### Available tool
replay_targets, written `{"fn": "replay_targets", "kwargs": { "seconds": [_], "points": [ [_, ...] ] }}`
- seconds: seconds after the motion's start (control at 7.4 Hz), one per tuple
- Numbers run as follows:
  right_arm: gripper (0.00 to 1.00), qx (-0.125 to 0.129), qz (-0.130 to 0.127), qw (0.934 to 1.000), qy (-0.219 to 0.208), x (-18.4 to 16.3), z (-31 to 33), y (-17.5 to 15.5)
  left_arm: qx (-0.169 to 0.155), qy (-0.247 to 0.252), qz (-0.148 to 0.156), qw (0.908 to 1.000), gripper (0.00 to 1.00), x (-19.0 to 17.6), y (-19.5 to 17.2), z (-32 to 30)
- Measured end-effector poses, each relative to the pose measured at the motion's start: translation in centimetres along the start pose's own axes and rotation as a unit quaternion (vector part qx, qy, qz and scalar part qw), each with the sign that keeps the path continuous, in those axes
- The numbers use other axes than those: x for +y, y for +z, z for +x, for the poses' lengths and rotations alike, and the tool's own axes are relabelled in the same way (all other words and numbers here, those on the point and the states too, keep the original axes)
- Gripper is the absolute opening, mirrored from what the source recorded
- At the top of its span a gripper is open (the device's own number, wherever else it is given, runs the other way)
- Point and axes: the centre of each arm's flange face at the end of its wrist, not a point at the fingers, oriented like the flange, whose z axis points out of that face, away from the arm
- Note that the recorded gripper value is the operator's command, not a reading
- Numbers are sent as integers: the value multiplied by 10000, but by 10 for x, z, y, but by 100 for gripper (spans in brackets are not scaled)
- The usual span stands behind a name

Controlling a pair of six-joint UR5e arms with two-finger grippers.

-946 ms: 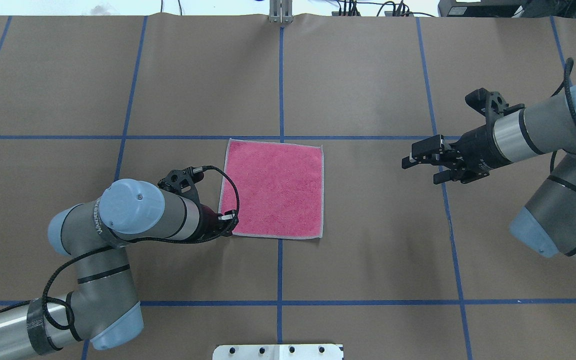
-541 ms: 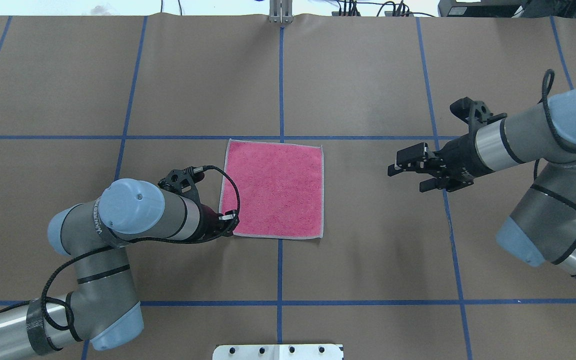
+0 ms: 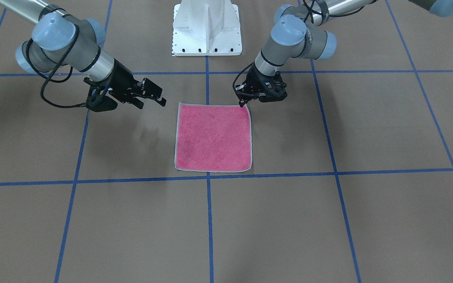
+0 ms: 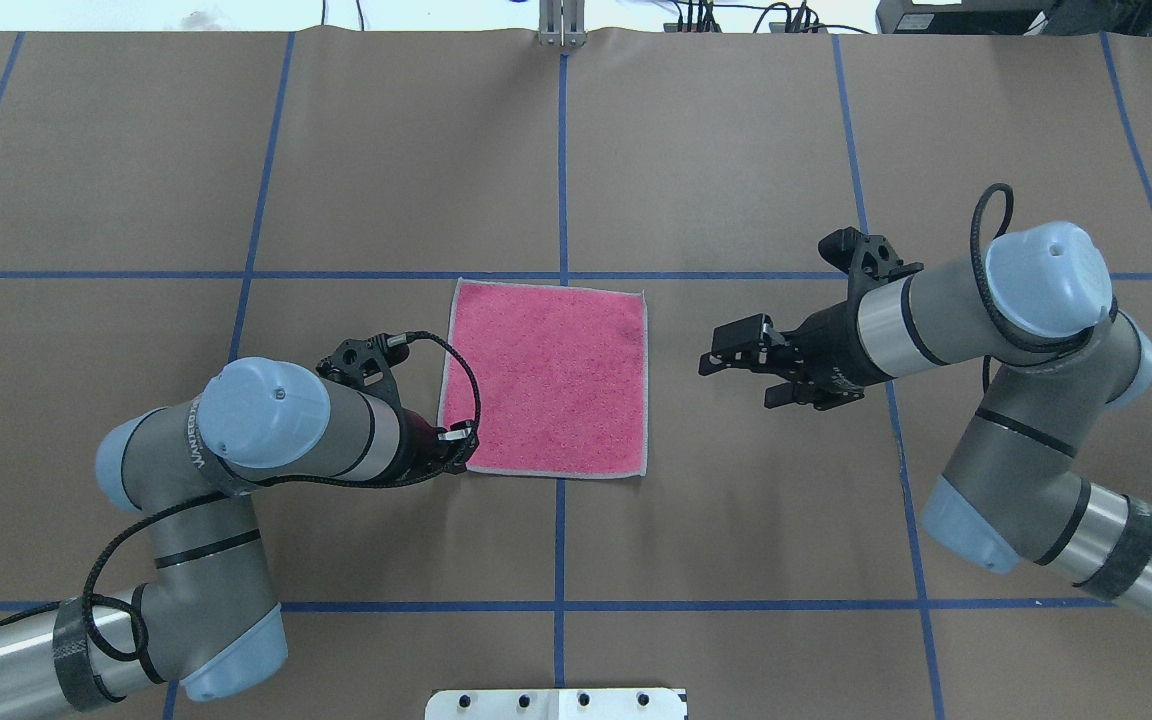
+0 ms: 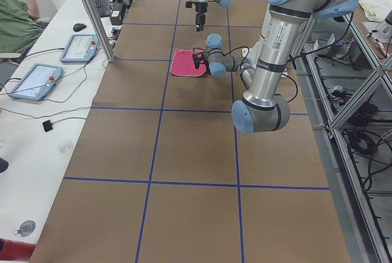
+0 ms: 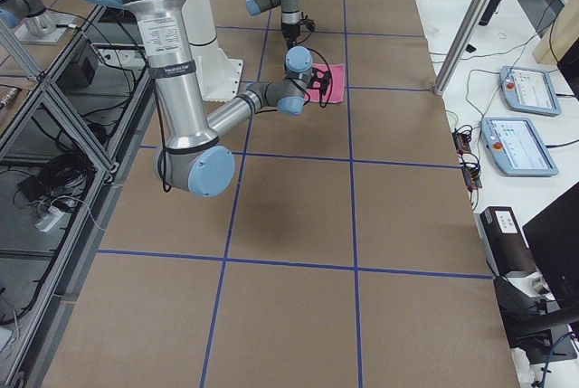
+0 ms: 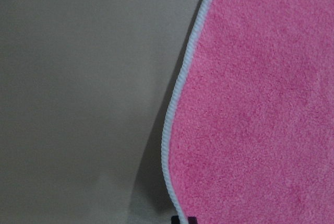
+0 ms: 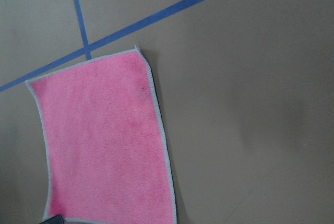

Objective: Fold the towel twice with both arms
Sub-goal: 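Move the right gripper to the towel's other near corner and grip it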

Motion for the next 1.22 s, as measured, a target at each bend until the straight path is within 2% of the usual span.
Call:
{"fn": "replay_targets", "kwargs": {
  "seconds": [0.14, 0.41, 0.68, 1.22],
  "points": [
    [98, 160, 81, 9998, 88, 11, -22, 16, -2, -2, 3, 10000, 0, 0, 0, 0],
    [77, 471, 178, 9986, 145, 33, -42, 43, -2, -1, 3, 10000, 0, 0, 0, 0],
    [78, 659, 233, 9975, 128, 44, -36, 63, -1, 4, 5, 10000, 0, -1, 0, 0],
    [68, 848, 144, 9963, 90, 56, -23, 81, -1, 5, 6, 10000, 0, -1, 0, 0]
  ]
}}
